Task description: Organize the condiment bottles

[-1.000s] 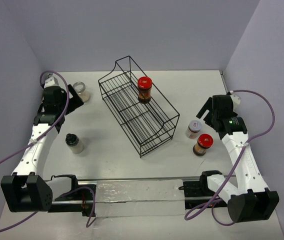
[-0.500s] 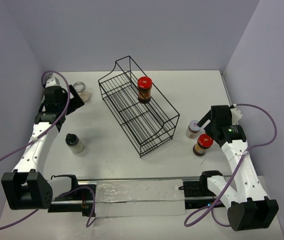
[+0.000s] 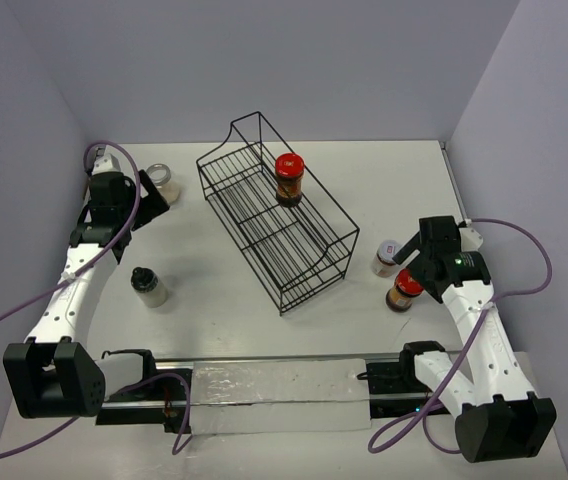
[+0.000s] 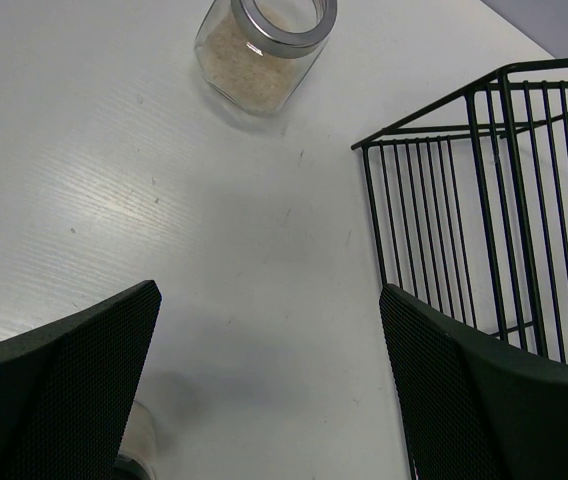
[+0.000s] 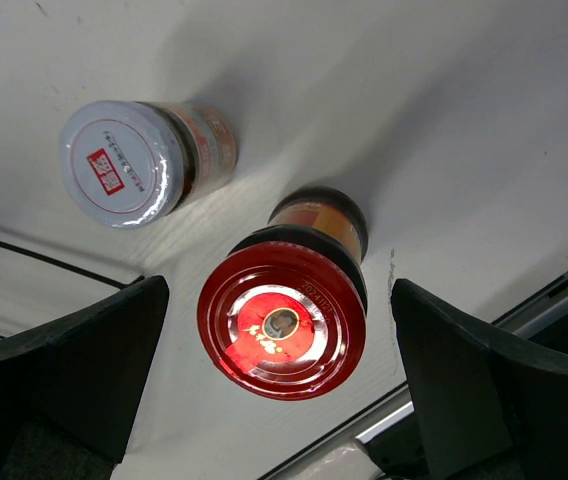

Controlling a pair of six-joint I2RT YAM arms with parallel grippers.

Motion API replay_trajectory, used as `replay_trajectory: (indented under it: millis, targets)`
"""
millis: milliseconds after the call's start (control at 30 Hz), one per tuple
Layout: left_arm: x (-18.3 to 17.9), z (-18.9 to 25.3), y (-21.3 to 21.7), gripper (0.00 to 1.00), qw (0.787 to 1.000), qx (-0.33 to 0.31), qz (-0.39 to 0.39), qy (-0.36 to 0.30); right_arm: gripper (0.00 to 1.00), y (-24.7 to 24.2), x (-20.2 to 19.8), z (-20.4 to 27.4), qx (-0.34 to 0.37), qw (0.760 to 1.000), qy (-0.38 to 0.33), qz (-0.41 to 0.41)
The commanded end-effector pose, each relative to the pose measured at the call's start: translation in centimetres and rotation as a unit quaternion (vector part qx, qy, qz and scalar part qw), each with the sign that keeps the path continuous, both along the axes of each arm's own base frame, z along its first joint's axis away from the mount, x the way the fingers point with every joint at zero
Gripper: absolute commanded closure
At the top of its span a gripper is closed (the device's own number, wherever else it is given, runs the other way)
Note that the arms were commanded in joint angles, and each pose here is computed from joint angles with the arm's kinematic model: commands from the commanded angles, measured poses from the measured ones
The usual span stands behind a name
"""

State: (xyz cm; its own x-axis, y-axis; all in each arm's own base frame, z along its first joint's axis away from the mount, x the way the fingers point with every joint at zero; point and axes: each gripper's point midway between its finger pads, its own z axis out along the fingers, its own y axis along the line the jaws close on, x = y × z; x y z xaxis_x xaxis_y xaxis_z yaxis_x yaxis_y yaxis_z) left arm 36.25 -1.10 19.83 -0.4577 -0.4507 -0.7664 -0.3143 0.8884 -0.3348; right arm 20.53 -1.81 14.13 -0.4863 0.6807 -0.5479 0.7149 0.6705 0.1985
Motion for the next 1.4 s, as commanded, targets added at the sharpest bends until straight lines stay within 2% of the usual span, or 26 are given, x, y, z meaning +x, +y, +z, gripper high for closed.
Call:
replay_trajectory:
  millis: [0,300,467,667,767,833,867,967,1133,1367]
  targets:
    - [0.2,1.6,-0.5,0.01,1.0,-0.003,-0.012,-0.02,0.0,0.6,-0.7,-1.2,0.02,1.0,0.011,-0.006]
    - [0.2,1.5,-0.5,0.01,1.0,-0.003,-0.011,-0.02,0.0,1.0,-0.4,-2.8,0.028,0.999,0.024,0.001]
    - [0.0,1.5,-0.3,0.01,1.0,0.0,-0.007,-0.021,0.12,0.8,-0.4,-3.0,0.024,0.999,0.021,0.0]
    - [0.1,1.5,-0.4,0.0,1.0,-0.003,-0.009,-0.02,0.39,0.6,-0.3,-2.2,0.018,1.0,0.006,0.001]
    - [0.1,1.5,-0.4,0.01,1.0,-0.003,-0.008,-0.02,0.59,0.5,-0.1,-1.4,0.015,1.0,-0.007,0.003]
    - [0.1,1.5,-0.4,0.0,1.0,-0.003,-0.009,-0.02,0.65,0.5,0.0,-1.0,0.013,1.0,-0.014,0.004]
    - [0.1,1.5,-0.4,0.0,1.0,-0.003,-0.008,-0.02,0.74,0.4,0.2,-0.3,0.012,1.0,-0.023,0.007]
    - [0.1,1.4,-0.4,0.0,1.0,-0.003,-0.009,-0.019,0.9,0.3,0.8,2.4,0.003,0.999,-0.051,0.014]
    - [0.1,1.4,-0.5,0.01,1.0,-0.003,-0.009,-0.019,0.91,-0.1,2.1,6.8,-0.02,0.995,-0.092,0.033]
    - [0.1,1.3,-0.5,0.0,1.0,-0.003,-0.009,-0.017,0.91,1.1,5.6,14.3,-0.031,0.985,-0.131,0.109]
